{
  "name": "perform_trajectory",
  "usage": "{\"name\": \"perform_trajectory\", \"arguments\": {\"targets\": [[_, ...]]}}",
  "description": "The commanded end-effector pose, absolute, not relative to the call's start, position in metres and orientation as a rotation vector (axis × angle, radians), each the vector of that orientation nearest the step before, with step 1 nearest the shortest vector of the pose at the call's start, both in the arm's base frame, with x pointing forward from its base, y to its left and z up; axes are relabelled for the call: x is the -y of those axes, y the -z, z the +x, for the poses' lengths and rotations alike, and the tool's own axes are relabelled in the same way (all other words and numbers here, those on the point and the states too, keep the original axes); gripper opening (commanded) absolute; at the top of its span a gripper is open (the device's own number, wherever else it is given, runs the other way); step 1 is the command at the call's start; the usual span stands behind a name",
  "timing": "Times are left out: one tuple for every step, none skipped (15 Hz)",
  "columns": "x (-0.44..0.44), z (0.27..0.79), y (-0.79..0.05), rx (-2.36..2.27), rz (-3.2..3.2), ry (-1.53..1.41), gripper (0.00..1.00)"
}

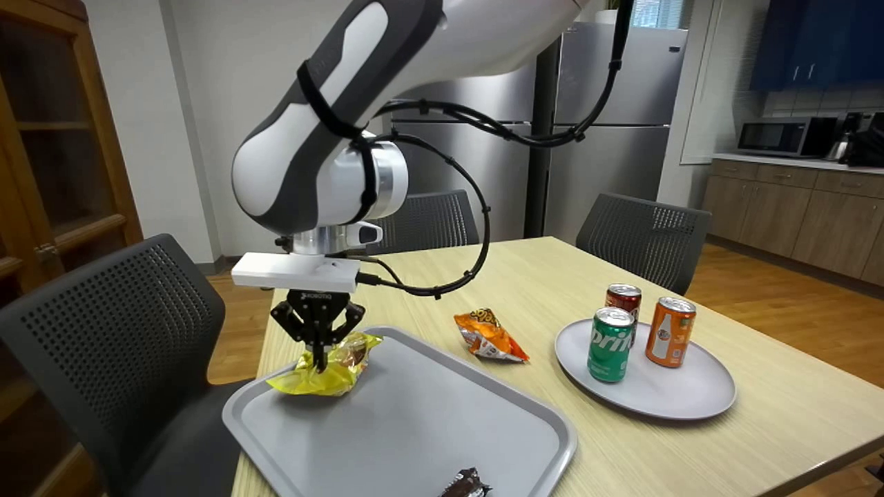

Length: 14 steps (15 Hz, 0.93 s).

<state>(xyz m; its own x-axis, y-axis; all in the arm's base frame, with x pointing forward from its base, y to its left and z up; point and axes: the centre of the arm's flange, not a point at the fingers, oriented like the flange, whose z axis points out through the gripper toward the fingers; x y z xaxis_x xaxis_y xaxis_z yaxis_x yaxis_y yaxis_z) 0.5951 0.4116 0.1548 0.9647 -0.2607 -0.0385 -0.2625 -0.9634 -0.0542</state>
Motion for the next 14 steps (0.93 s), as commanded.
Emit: {"name": "perform_trajectory", "arguments": {"targets": [[-0.406, 0.606, -0.179, -0.461, -3.046, -0.037, 0.00], [-0.402, 0.610, -0.183, -0.471, -3.046, -0.025, 0.00], [-0.397, 0.614, -0.187, -0.483, -3.045, -0.014, 0.00], [-0.393, 0.618, -0.189, -0.496, -3.044, -0.005, 0.00], [-0.387, 0.623, -0.191, -0.511, -3.043, 0.006, 0.00], [-0.381, 0.627, -0.193, -0.527, -3.041, 0.015, 0.00], [-0.375, 0.632, -0.195, -0.545, -3.041, 0.026, 0.00], [-0.369, 0.637, -0.197, -0.563, -3.039, 0.034, 0.00], [-0.362, 0.642, -0.199, -0.586, -3.036, 0.046, 0.00], [-0.355, 0.646, -0.200, -0.609, -3.036, 0.056, 0.00], [-0.347, 0.652, -0.202, -0.639, -3.032, 0.066, 0.00], [-0.340, 0.656, -0.204, -0.670, -3.030, 0.076, 0.00], [-0.332, 0.661, -0.205, -0.708, -3.033, 0.102, 0.00], [-0.326, 0.665, -0.206, -0.738, -3.025, 0.099, 0.00]]}}
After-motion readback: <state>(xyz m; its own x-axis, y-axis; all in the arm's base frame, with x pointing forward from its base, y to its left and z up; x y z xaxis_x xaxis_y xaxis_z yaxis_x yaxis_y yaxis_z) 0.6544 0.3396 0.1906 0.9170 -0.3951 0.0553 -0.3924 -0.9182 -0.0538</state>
